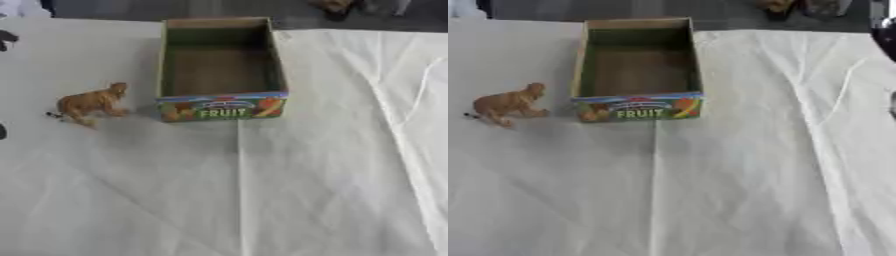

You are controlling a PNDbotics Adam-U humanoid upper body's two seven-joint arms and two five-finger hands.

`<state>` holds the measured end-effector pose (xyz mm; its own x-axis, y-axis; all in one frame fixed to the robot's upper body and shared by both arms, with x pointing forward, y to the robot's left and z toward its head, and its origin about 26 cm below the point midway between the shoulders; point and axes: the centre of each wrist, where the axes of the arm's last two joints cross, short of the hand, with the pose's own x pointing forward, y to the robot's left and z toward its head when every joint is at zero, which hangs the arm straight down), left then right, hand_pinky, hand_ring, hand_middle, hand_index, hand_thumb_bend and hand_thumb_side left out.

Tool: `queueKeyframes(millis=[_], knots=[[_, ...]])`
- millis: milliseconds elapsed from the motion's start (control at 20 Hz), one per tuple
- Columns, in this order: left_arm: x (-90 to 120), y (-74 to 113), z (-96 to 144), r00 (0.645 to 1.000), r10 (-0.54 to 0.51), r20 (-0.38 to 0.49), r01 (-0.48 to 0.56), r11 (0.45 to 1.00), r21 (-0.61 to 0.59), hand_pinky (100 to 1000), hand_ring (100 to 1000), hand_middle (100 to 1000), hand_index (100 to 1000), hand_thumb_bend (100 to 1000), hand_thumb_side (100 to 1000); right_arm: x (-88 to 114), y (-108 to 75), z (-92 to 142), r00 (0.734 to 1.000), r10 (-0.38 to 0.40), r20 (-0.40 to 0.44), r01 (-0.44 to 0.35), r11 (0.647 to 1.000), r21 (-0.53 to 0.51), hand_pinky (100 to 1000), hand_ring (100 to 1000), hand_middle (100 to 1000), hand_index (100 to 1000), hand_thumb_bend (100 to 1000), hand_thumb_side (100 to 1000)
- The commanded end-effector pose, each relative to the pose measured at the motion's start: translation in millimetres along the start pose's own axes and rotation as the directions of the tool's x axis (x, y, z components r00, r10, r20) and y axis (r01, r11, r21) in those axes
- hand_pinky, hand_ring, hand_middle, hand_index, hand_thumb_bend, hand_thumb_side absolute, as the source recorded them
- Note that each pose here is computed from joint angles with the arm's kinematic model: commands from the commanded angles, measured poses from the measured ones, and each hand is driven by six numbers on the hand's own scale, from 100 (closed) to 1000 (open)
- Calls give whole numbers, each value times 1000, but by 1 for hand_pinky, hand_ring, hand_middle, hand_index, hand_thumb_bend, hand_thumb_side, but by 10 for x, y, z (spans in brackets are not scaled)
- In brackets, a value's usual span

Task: Pick up objects on the table and place them in the box.

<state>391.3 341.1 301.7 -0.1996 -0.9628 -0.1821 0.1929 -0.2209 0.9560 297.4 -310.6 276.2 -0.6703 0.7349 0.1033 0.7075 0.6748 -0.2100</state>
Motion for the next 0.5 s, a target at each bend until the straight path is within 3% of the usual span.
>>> queueKeyframes(millis=[50,250,500], knots=[[-50,136,38,1000,10,-17,-10,1000,-5,923,883,814,988,958,198,34,-34,-75,1000,-3,25,3,1000,-8,782,759,752,823,439,758],[-26,132,-15,999,49,-16,-49,999,-19,908,877,824,1000,903,165,34,-35,-76,1000,-4,22,4,1000,-12,783,758,751,819,439,758],[26,112,-125,998,45,-34,-46,998,-45,895,854,791,951,946,202,36,-29,-72,1000,-7,21,8,1000,-11,783,757,750,817,444,759]])
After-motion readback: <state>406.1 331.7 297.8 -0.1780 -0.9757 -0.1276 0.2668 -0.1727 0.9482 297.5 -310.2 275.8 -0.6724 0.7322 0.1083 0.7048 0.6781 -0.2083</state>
